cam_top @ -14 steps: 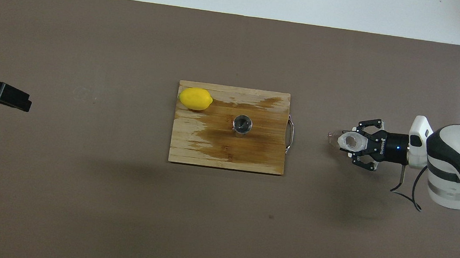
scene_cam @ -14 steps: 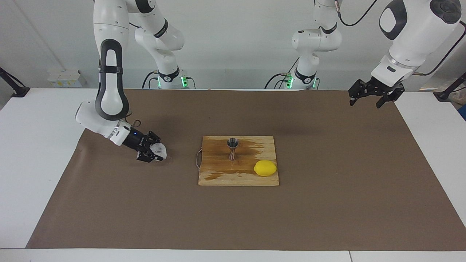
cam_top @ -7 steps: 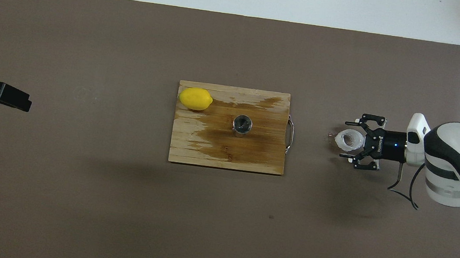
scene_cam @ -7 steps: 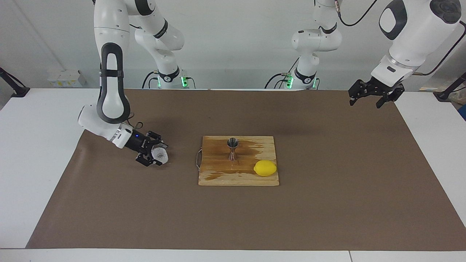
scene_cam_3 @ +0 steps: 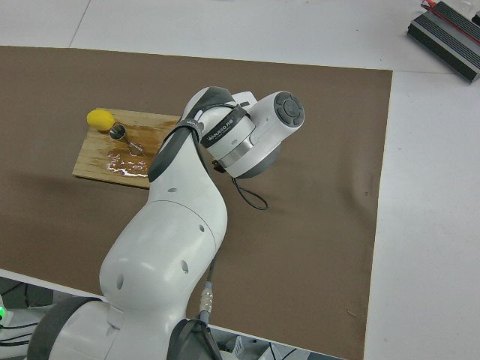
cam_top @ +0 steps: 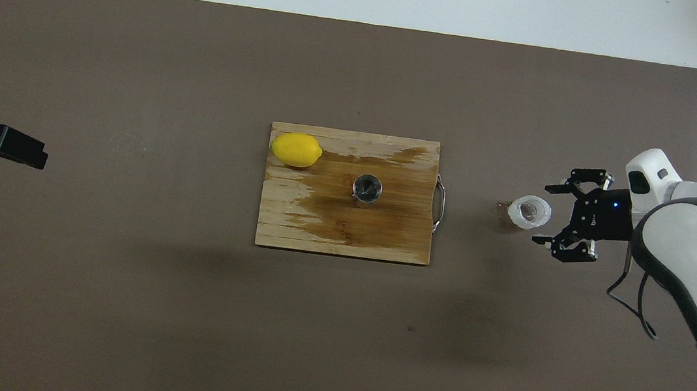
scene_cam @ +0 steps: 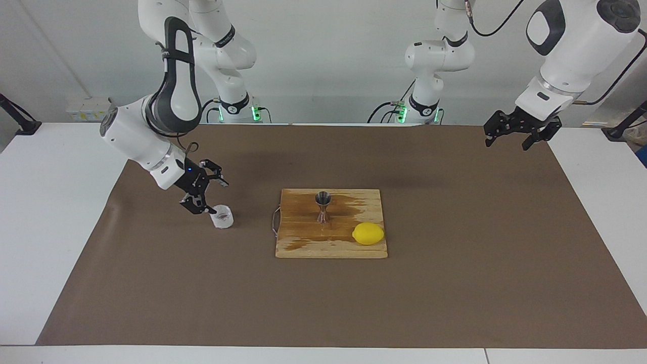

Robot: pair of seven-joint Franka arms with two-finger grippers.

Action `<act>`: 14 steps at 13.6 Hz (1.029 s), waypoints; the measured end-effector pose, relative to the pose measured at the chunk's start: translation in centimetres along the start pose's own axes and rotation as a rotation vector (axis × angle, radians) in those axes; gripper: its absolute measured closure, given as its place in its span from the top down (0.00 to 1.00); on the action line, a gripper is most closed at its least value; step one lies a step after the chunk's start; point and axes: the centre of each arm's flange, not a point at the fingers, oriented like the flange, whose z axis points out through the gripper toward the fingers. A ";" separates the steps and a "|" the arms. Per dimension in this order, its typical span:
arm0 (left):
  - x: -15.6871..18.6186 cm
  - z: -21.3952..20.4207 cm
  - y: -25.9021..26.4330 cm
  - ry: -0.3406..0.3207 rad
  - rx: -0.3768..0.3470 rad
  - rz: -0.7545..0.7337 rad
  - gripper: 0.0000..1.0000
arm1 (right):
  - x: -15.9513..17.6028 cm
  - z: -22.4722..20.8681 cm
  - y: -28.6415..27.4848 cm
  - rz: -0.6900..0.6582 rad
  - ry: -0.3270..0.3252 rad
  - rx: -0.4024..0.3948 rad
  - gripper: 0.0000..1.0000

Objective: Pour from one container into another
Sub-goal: 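Open the right gripper and draw it back from the white cup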

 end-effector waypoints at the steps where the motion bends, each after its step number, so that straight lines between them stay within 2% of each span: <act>1: 0.0 0.0 0.0 0.000 0.000 0.000 1.00 | 0.0 -0.1 -0.1 0.056 -0.038 0.000 1.00; 3: 0.0 0.0 0.0 0.000 0.000 0.000 1.00 | 0.2 -0.2 -0.1 0.154 -0.103 -0.010 1.00; 5: 0.0 0.0 0.0 0.000 0.000 0.000 1.00 | 1.6 0.0 -0.6 0.269 -0.203 -0.037 1.00; 7: 0.0 0.0 0.0 0.001 0.000 0.001 1.00 | 4.4 1.1 -1.8 0.402 -0.317 -0.093 1.00; 9: 0.0 0.0 0.2 0.001 0.000 0.004 1.00 | 6.6 2.2 -2.9 0.556 -0.394 -0.166 1.00; 10: 0.0 0.0 0.2 0.000 0.000 0.004 1.00 | 6.9 2.5 -3.3 0.672 -0.420 -0.191 1.00; 12: 0.0 0.0 0.2 0.001 0.000 0.004 1.00 | 6.7 1.5 -3.4 0.931 -0.433 -0.240 1.00; 14: 0.0 -0.2 0.2 0.004 0.001 0.004 1.00 | 8.0 -2.5 -3.4 1.141 -0.424 -0.288 1.00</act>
